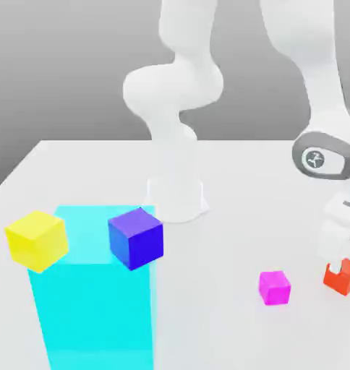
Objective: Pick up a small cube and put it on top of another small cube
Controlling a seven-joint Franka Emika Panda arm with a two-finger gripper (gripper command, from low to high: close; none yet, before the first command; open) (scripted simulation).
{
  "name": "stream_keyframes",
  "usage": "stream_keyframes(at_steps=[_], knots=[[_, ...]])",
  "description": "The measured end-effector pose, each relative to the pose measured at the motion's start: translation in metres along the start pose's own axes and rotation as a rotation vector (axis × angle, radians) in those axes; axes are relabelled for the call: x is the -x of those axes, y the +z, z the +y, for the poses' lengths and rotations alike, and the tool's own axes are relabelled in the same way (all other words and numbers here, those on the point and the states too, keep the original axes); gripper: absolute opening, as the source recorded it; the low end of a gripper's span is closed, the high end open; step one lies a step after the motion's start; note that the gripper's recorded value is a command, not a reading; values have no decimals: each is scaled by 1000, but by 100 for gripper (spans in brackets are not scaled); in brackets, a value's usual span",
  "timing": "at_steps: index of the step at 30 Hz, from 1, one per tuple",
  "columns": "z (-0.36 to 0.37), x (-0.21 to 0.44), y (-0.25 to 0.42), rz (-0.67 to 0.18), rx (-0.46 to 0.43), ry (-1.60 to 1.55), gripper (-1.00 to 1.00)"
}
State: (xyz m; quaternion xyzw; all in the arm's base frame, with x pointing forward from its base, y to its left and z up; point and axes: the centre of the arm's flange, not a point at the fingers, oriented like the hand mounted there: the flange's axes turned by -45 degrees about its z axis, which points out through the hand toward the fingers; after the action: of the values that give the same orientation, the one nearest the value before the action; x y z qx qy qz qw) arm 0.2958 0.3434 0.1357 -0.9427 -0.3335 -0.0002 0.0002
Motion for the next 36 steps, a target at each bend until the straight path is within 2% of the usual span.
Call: stream_keyframes(at_steps=[7, 13, 18, 22, 27, 31, 35, 36], knots=[[0, 0, 2, 1, 0, 0, -100], [10, -4, -61, 1, 2, -1, -100], [122, -33, -127, 2, 10, 15, -100], [225, -25, -185, 1, 12, 34, -100], [332, 19, -260, 0, 8, 29, -100], [403, 80, -320, 0, 0, 23, -100], [423, 101, -287, 2, -4, 26, -100], [423, 103, -277, 1, -4, 27, 100]])
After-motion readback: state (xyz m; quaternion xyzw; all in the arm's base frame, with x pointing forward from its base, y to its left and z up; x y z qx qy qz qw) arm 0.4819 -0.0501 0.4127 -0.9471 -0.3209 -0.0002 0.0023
